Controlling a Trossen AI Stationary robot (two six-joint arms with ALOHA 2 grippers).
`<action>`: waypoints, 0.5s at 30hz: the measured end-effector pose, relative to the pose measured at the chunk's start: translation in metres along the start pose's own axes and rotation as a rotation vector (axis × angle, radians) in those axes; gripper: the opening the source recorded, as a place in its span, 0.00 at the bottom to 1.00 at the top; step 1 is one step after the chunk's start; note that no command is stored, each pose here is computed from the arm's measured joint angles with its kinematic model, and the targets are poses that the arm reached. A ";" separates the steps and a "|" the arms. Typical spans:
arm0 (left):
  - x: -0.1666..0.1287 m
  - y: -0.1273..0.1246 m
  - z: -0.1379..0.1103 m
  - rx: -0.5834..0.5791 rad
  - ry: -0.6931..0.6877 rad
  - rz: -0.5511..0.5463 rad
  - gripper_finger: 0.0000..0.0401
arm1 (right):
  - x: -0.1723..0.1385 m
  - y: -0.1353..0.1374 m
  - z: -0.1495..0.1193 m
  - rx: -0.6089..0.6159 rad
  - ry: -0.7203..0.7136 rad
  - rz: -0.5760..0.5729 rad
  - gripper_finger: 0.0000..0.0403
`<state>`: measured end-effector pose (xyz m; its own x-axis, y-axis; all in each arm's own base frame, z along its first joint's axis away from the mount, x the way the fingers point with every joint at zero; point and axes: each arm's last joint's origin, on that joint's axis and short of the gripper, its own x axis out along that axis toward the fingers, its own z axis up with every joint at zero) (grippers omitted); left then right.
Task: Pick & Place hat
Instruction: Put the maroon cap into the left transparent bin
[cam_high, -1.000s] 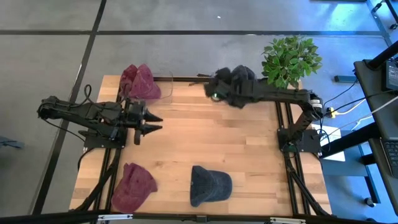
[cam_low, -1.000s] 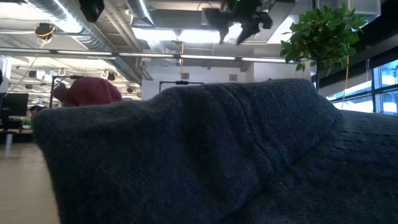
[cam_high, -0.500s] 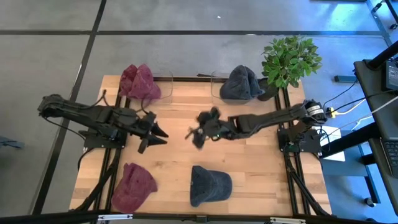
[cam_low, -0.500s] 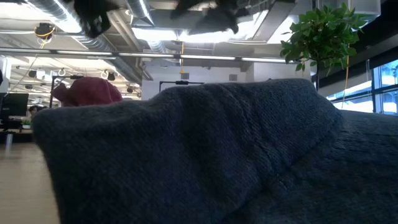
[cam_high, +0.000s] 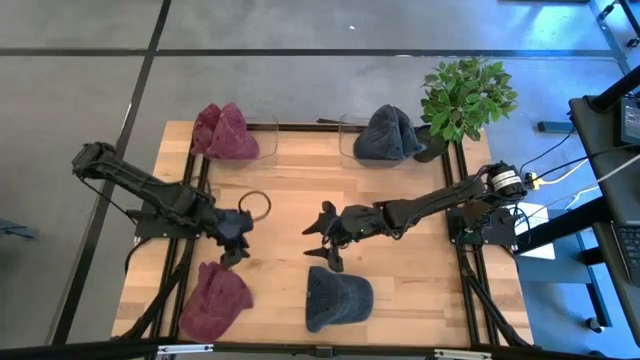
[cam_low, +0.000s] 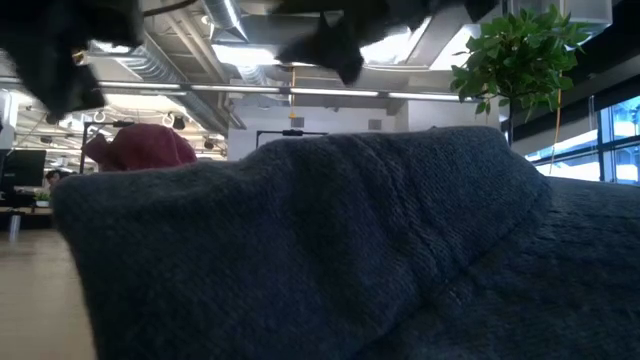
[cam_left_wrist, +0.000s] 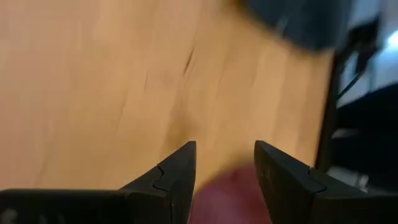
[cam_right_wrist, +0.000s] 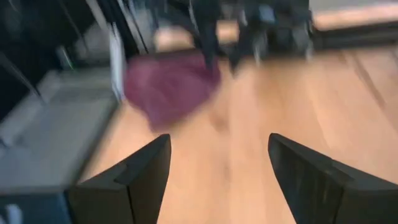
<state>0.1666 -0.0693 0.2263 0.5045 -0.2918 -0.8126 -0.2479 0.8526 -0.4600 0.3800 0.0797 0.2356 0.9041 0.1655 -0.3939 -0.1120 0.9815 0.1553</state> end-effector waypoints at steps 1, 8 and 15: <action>0.004 -0.001 -0.004 0.002 0.038 0.020 0.39 | 0.000 -0.003 -0.004 -0.015 0.044 -0.012 0.67; 0.032 -0.013 -0.028 0.090 0.229 0.121 0.39 | 0.000 -0.011 -0.013 0.067 0.126 -0.020 0.67; 0.053 -0.015 -0.047 0.202 0.406 0.197 0.39 | -0.001 -0.014 -0.033 0.065 0.053 0.110 0.67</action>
<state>0.1585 -0.1176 0.1730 0.0911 -0.2276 -0.9695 -0.1202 0.9639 -0.2376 0.3673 0.0691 0.2040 0.8648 0.2782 -0.4179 -0.1808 0.9491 0.2577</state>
